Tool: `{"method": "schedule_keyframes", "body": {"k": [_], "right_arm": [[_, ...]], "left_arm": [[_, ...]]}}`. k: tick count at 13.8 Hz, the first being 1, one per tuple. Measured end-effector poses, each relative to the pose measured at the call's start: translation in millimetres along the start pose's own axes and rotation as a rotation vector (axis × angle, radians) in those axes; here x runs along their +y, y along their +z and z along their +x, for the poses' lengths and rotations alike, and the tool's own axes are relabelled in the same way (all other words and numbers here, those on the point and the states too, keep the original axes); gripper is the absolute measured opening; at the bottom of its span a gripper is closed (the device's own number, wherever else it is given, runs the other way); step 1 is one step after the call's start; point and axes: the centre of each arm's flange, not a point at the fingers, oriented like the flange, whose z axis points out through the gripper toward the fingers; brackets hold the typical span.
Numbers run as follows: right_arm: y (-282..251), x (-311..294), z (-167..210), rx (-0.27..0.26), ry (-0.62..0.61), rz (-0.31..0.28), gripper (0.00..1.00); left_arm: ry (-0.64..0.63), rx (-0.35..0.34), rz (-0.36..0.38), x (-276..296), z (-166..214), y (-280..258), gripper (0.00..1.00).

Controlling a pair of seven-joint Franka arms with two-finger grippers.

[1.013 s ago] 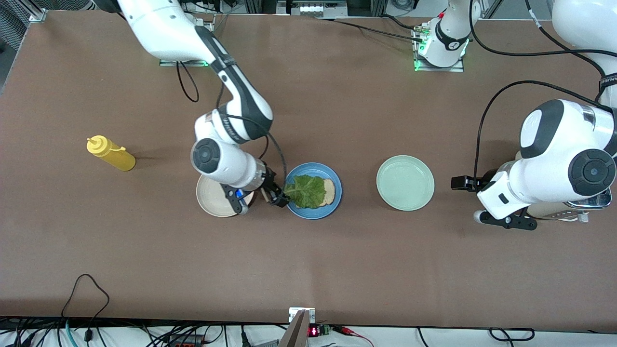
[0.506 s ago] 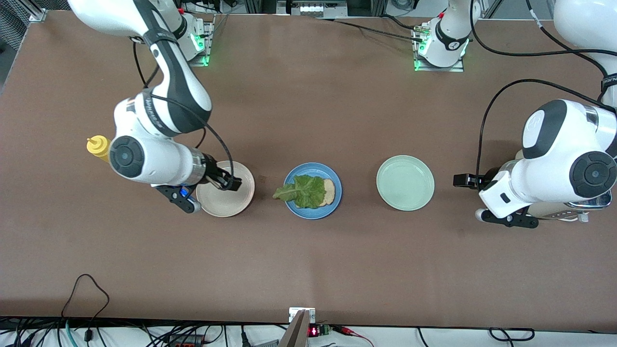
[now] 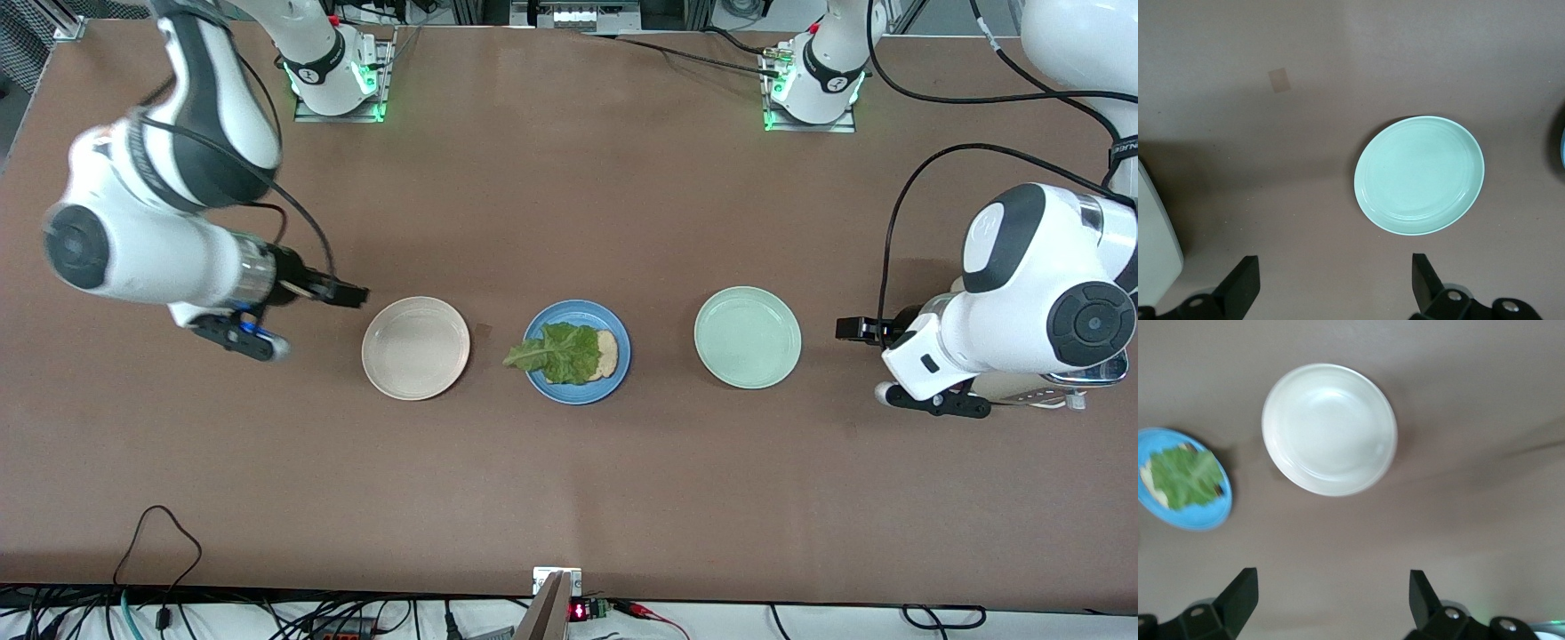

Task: Make sandwich in blue plate with both arms
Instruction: 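Move the right gripper back toward the mustard while the left returns to toaster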

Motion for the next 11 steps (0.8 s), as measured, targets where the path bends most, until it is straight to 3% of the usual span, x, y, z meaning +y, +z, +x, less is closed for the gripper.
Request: {"method": "schedule_keyframes", "body": {"k": [3,7,11], "right_arm": [[-32,74,-22,-0.031,-0.097,0.011,1.0],[-41,166,-34,-0.035,-0.242,-0.002,1.0],[-34,240,-28,-0.004,-0.421,-0.026,1.0]], "left_arm": [[-0.028,0.031,-0.004,-17,1,-14,1.0],[-0.079,0.136,-0.01,-46,-5,-69,1.0],[-0.1,0.191,0.045,-34,-18,-102,1.0]]}}
